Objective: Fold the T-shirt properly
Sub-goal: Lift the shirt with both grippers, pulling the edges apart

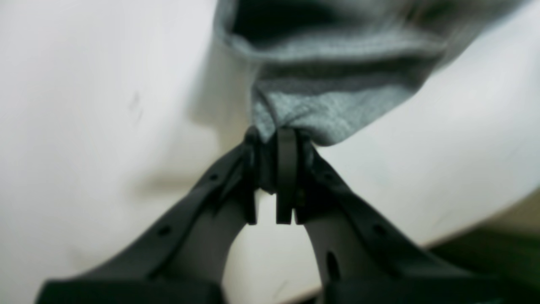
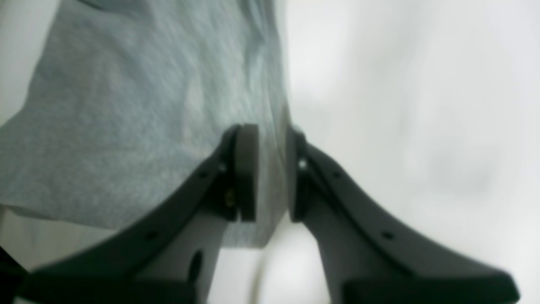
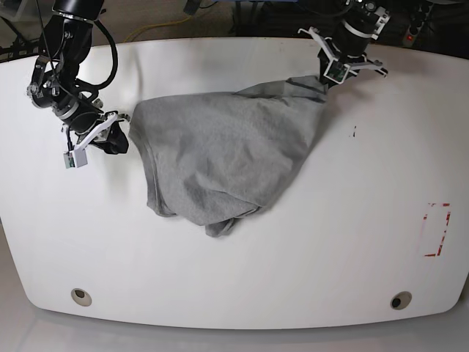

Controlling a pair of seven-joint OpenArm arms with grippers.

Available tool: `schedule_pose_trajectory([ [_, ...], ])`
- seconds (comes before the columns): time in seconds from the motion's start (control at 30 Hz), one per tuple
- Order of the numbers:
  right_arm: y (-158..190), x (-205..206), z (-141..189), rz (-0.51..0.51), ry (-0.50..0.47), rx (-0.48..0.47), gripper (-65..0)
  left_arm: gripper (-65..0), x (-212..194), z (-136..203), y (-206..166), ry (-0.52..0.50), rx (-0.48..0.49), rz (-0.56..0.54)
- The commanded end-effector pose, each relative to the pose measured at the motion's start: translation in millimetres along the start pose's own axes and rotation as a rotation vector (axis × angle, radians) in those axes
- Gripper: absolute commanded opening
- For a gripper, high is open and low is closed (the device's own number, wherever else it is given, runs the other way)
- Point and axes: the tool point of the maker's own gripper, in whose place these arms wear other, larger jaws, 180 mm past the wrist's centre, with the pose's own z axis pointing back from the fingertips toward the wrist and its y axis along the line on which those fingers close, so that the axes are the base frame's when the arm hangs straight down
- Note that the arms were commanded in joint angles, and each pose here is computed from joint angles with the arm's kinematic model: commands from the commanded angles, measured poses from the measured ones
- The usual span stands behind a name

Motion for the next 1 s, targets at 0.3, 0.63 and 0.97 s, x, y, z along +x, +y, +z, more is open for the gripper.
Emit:
schedule_pose_trajectory([
  [0.3,-15.4,-35.6,-6.3,-0.104,0.066,-0.001,-24.3,-65.0,12.1,1.1,3.6,-0.049,0.008,-0.008],
  [0.63,2.4,-60.9,-16.7,-0.169,0.115,0.036,-18.4,-65.0,12.4,0.8,3.9,-0.049,0.010,-0.010],
  [0.97,14.0,-79.4,-28.8,-0.242,0.145,0.067,-21.7,-65.0,12.2,0.5,2.0,-0.048,0.007,-0.005],
])
